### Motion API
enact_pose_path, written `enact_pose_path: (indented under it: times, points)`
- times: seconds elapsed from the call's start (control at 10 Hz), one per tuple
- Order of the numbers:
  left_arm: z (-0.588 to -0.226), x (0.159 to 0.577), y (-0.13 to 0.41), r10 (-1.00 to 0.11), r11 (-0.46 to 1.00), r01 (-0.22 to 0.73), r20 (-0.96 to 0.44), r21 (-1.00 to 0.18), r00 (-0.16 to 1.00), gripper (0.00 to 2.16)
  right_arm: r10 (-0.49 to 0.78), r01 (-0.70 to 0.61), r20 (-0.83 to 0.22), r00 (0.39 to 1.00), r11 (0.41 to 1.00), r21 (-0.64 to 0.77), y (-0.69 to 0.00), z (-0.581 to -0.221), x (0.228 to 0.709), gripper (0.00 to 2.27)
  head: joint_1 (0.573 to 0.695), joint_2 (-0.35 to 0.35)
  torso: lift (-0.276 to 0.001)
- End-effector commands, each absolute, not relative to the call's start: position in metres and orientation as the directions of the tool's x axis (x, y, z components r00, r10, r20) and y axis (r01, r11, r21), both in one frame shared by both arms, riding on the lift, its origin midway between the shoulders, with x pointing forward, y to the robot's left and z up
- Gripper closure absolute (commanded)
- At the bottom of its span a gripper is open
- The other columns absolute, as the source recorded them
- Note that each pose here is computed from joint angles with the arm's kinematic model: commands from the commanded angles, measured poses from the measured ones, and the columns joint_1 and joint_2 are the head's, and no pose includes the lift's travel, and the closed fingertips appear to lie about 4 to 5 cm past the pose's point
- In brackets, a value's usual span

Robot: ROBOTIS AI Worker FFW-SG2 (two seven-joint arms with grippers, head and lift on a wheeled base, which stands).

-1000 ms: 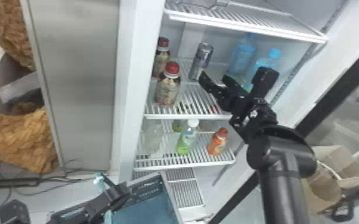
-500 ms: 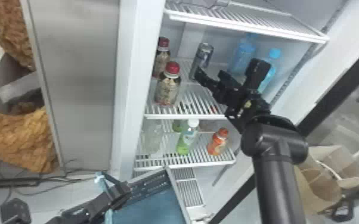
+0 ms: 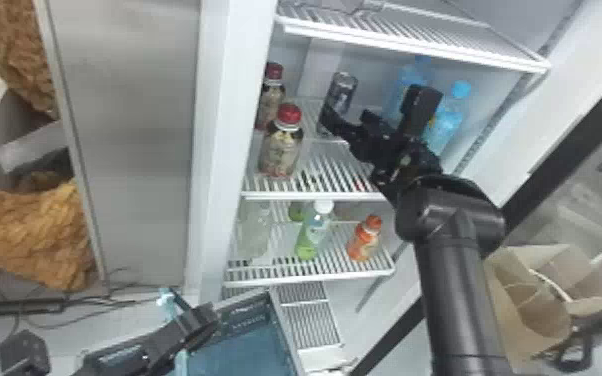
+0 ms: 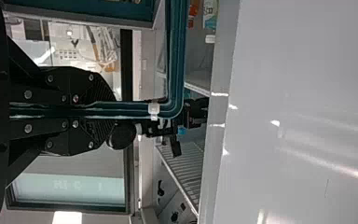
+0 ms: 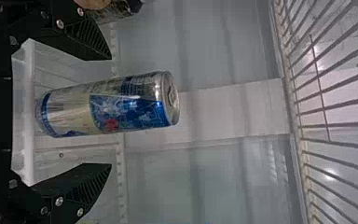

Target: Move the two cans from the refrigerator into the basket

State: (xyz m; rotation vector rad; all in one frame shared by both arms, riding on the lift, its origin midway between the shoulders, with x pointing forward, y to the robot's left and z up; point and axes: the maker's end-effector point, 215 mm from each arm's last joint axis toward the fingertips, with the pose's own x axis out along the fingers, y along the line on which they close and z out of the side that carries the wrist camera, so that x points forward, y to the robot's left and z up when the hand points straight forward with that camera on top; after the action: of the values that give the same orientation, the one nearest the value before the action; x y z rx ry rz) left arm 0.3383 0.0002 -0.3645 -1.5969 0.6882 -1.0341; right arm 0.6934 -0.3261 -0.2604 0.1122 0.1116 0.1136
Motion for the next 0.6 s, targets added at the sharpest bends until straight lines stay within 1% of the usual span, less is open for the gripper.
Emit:
enact_pose_path:
  times: [0.0, 0.3, 0.5]
  points:
    - [-0.365, 0.339, 0.000, -0.845, -0.271, 0.074, 0.274, -0.960, 0.458, 1.19, 0.125, -0.111, -0.117, 0.985, 0.987, 0.117, -0.322, -0.262, 0.702, 0.24, 0.695, -0.339, -0.031]
    - [-0.363, 0.340, 0.000, -0.846, -0.270, 0.078, 0.275, -0.960, 0.457, 1.19, 0.113, -0.097, -0.142, 0.983, 0.989, 0.114, -0.326, -0.269, 0.712, 0.24, 0.695, -0.331, -0.031]
    - [-0.363, 0.342, -0.001, -0.848, -0.267, 0.079, 0.273, -0.960, 0.455, 1.19, 0.115, -0.100, -0.146, 0.983, 0.990, 0.104, -0.323, -0.264, 0.720, 0.23, 0.692, -0.330, -0.031]
